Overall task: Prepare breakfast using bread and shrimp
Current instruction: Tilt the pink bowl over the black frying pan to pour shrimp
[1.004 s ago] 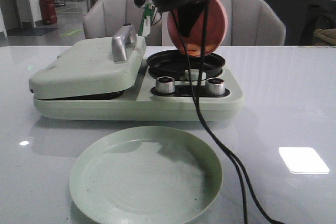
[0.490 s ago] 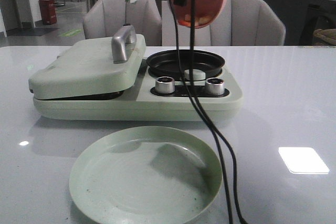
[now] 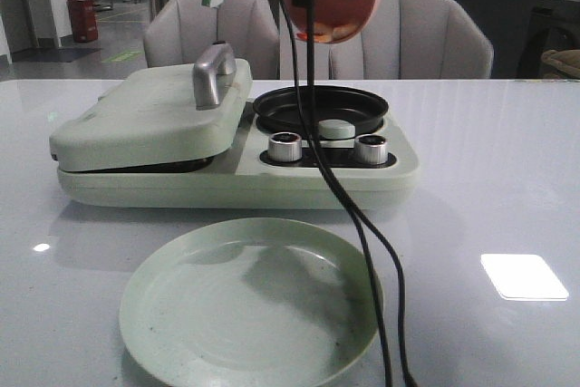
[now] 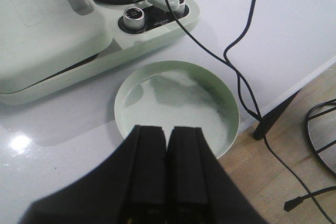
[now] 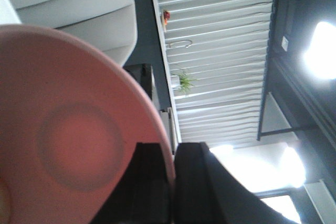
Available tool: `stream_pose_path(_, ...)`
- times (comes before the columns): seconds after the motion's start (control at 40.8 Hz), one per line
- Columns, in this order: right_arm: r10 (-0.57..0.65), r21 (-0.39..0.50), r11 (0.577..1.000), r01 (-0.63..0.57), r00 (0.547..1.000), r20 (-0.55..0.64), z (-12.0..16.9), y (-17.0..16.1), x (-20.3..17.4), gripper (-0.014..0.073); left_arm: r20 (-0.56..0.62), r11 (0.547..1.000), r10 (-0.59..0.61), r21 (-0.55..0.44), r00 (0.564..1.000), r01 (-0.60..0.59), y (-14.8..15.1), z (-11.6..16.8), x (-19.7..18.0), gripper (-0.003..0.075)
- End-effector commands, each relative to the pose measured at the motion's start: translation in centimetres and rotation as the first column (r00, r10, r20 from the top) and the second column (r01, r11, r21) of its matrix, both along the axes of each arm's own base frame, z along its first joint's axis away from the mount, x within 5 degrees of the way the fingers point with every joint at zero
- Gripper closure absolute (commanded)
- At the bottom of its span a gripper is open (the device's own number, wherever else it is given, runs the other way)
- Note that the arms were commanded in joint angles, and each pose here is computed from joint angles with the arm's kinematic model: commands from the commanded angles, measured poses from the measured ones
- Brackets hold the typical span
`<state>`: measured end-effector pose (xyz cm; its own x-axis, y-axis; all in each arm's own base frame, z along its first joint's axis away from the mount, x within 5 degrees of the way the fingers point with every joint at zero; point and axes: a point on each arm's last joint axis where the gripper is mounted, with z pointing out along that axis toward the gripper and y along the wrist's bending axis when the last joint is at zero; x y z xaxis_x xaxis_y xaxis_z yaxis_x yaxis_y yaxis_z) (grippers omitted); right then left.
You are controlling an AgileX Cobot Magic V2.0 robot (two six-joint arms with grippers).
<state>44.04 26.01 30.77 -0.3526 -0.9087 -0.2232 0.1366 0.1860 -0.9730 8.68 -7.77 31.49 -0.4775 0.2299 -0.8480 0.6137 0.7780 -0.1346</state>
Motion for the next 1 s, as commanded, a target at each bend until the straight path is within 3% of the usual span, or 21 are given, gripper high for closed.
stream_pose_path(0.0,-0.062,-0.007,0.998,0.064,0.981,0.182,7.5,-1.8,-2.0,0.055,0.071,0.997,0.003,-0.072,0.997,0.002,-0.2,1.6,0.2,0.0619)
stream_pose_path(0.196,-0.083,-0.015,0.996,0.087,0.977,0.199,9.4,-2.4,-2.8,0.055,0.076,0.997,0.004,-0.074,0.997,0.002,-0.2,1.6,0.2,0.0619)
stream_pose_path(0.833,-0.066,0.0,0.998,0.067,0.973,0.221,11.3,-2.9,-3.7,0.055,0.086,0.997,0.005,-0.075,0.996,0.001,-0.2,1.7,0.2,0.0619)
stream_pose_path(0.98,-0.112,0.075,0.992,0.099,0.975,0.194,11.4,-3.6,-4.0,0.055,0.085,0.998,0.005,-0.07,0.996,0.001,-0.2,1.7,0.2,0.0619)
